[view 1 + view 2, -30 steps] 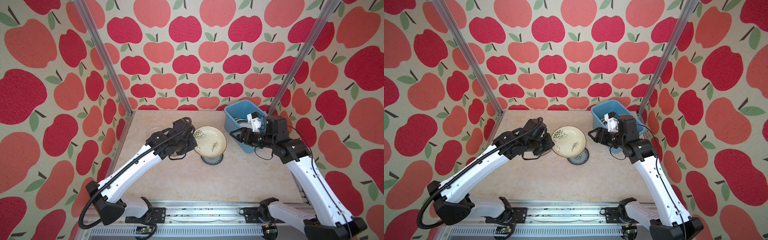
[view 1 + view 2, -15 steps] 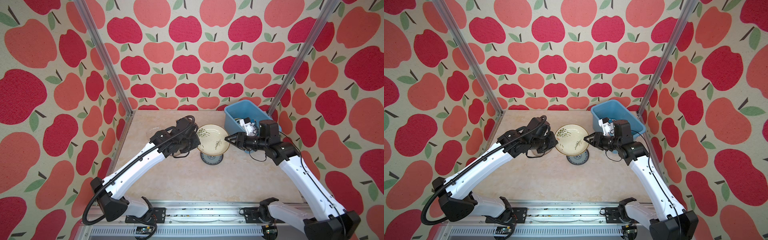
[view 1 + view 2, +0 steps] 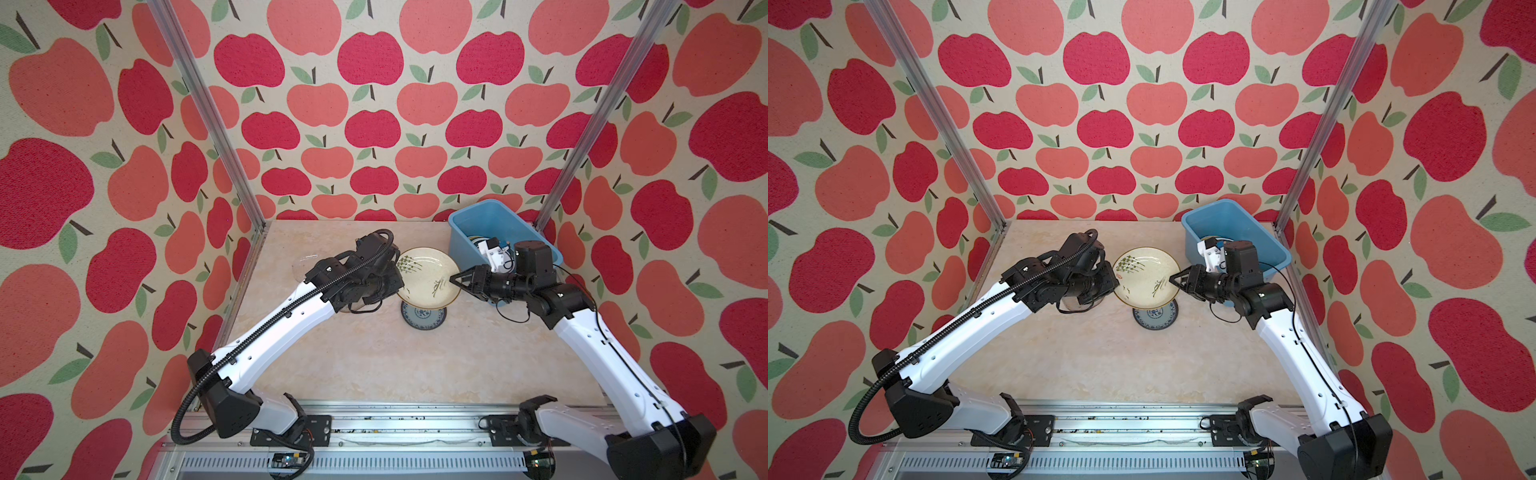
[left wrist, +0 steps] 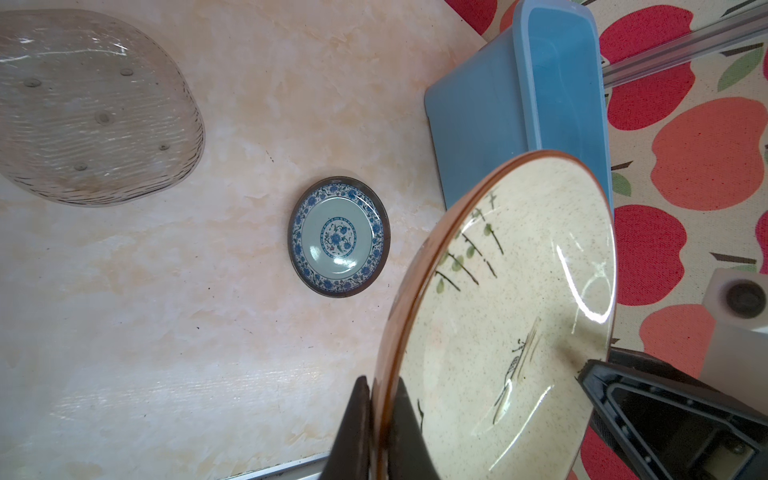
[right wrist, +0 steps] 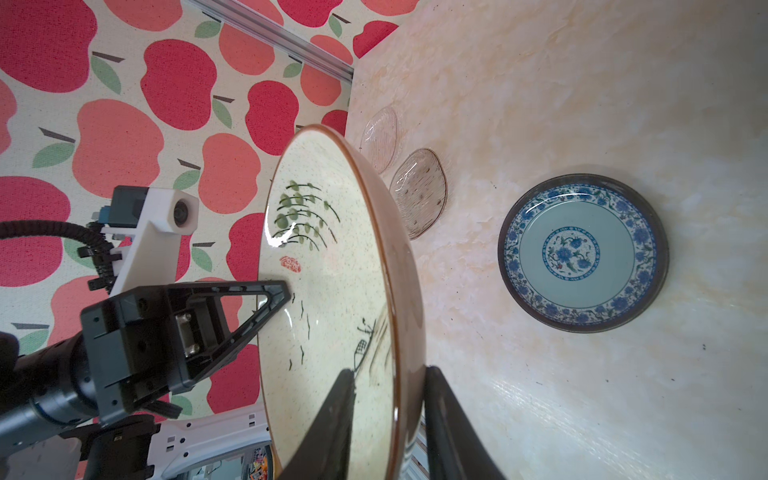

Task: Place the plates into the plastic bin on the countertop
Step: 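Carry the cream plate to the bin with the right gripper while the left gripper releases, then lower the cream plate into the bin onto the stack with the right gripper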

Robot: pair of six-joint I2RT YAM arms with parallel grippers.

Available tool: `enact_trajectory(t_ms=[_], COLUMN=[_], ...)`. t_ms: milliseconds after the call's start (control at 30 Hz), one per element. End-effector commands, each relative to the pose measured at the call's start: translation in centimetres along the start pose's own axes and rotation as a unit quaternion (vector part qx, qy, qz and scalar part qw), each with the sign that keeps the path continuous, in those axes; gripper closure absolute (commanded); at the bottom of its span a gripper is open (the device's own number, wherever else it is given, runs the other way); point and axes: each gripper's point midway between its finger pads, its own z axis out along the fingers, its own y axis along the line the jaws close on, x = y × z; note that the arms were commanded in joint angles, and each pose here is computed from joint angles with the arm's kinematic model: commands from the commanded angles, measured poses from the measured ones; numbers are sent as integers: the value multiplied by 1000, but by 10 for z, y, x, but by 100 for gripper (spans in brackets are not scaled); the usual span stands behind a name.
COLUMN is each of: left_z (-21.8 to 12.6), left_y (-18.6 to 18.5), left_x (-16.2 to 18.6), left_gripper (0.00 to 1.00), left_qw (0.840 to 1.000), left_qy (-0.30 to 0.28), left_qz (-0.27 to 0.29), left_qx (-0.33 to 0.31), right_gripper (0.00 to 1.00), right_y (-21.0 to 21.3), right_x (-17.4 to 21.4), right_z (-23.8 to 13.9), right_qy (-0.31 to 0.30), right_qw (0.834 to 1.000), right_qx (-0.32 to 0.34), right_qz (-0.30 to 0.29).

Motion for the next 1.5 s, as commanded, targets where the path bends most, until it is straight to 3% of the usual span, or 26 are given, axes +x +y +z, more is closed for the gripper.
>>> enact_trajectory(t_ms=[0, 133, 400, 467, 533, 667, 833, 967, 1300, 1467], left_z=[-15, -15, -10, -10, -10, -12, -28, -46, -53, -44], left_y=[-51, -53, -54, -56, -58, -60, -62, -65, -48, -38], left_x=[-12, -11, -8, -8, -9, -11, -24, -38, -42, -40], left_gripper=[100, 100, 100, 100, 99, 85, 47, 28, 16, 14], left_qw=[995, 995, 995, 995, 995, 993, 989, 979, 973, 972], left_qy=[-18, -18, -12, -13, -15, -23, -68, -120, -140, -131], left_qz=[0, 1, 4, 5, 8, 16, 33, 52, 86, 125], left_qx=[93, 96, 97, 99, 103, 111, 128, 153, 161, 147], right_gripper=[69, 73, 90, 99, 100, 100, 100, 100, 100, 100], right_y=[7, 6, 3, 3, 2, 2, 5, -2, -55, -90], right_x=[4, 3, -1, -4, -7, -17, -41, -64, -136, -163], right_z=[7, 8, 4, 1, -1, -8, -27, -44, -64, -74], right_qy=[11, 10, -3, -9, -15, -30, -73, -113, -228, -283], right_qw=[1000, 1000, 1000, 1000, 1000, 999, 995, 988, 946, 922], right_qx=[-25, -24, -12, -12, -11, -14, -20, -17, -1, 48], right_qz=[-1, 2, 8, 12, 20, 42, 67, 102, 228, 259])
